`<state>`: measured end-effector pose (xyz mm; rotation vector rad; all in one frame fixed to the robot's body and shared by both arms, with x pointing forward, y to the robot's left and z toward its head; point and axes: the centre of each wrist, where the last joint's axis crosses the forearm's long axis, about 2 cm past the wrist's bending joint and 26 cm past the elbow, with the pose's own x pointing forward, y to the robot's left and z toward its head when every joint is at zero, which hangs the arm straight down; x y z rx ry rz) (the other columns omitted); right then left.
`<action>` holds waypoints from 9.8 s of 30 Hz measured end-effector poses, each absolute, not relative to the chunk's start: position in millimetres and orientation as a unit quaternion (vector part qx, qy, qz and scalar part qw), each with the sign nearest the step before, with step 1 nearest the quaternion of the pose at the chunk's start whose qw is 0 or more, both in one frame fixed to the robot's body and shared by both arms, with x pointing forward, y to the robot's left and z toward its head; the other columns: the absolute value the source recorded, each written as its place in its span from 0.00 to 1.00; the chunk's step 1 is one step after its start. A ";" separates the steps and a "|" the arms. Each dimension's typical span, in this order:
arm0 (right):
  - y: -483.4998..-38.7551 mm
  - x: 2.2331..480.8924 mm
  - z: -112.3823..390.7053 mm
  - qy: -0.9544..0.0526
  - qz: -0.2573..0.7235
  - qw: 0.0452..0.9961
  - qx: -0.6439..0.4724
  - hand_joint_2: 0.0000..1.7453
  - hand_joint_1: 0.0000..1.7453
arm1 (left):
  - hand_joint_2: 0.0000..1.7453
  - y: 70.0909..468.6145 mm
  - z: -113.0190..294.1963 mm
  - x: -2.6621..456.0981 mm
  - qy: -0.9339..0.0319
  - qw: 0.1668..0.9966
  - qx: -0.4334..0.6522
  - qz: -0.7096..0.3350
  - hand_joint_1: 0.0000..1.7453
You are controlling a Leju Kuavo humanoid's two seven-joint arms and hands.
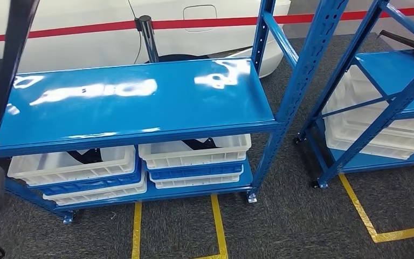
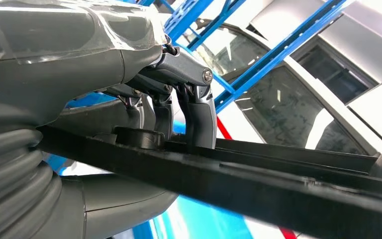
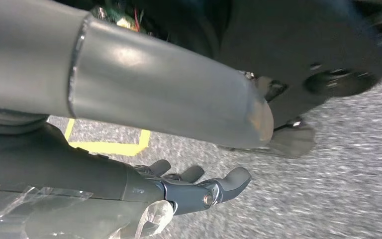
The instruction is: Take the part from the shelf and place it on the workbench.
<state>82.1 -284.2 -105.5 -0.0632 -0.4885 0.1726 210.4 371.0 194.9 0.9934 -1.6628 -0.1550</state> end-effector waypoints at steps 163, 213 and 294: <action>-343.0 157.5 -82.8 -0.309 0.190 0.926 -0.102 0.00 0.00 | 1.00 369.8 223.3 216.1 -0.734 0.531 0.421 -0.051 1.00; -344.0 177.9 -74.3 -0.271 0.287 0.917 -0.059 0.00 0.00 | 1.00 330.2 218.8 261.1 -0.769 0.516 0.360 -0.113 1.00; -274.5 245.1 -43.7 -0.348 0.291 0.890 -0.039 0.00 0.00 | 1.00 360.3 202.8 281.5 -0.755 0.547 0.351 -0.090 1.00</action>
